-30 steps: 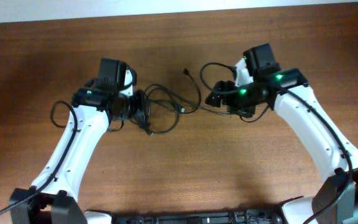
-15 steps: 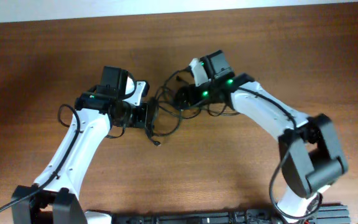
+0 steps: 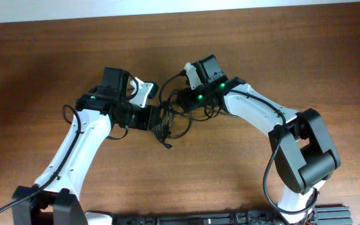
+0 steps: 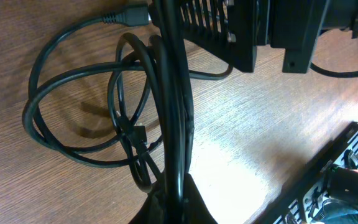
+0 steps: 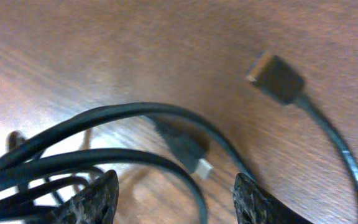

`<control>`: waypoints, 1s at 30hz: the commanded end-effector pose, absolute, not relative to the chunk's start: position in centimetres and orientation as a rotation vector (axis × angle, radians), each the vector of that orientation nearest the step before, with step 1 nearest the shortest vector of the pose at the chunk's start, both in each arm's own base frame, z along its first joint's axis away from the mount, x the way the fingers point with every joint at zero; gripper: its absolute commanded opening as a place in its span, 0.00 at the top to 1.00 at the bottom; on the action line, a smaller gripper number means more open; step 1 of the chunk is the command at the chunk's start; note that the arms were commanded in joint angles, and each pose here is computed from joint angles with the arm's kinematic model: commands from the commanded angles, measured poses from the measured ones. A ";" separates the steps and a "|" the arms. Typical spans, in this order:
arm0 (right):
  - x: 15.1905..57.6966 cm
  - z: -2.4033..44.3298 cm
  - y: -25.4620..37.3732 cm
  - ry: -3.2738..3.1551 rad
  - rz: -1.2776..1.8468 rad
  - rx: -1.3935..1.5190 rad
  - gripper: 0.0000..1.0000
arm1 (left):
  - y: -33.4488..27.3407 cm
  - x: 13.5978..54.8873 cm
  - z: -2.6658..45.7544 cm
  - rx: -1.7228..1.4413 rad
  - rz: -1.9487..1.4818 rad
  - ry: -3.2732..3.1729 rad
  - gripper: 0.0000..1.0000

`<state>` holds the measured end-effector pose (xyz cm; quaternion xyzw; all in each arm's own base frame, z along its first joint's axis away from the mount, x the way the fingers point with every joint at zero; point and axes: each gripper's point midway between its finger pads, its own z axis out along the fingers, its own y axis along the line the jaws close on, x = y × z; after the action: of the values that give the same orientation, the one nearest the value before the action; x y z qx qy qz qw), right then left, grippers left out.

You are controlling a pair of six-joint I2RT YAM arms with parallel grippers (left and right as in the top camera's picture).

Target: Untangle cables

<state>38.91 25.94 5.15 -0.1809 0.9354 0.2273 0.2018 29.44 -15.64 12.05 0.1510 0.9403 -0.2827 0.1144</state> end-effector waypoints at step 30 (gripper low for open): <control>42.1 20.0 -4.3 2.336 0.262 0.467 0.96 | -10.9 31.4 10.2 0.224 -0.403 2.831 1.00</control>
<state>42.85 -0.93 14.69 0.1531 0.9357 0.1169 0.2957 31.00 -12.12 10.37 0.0985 0.9718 -0.1714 0.1290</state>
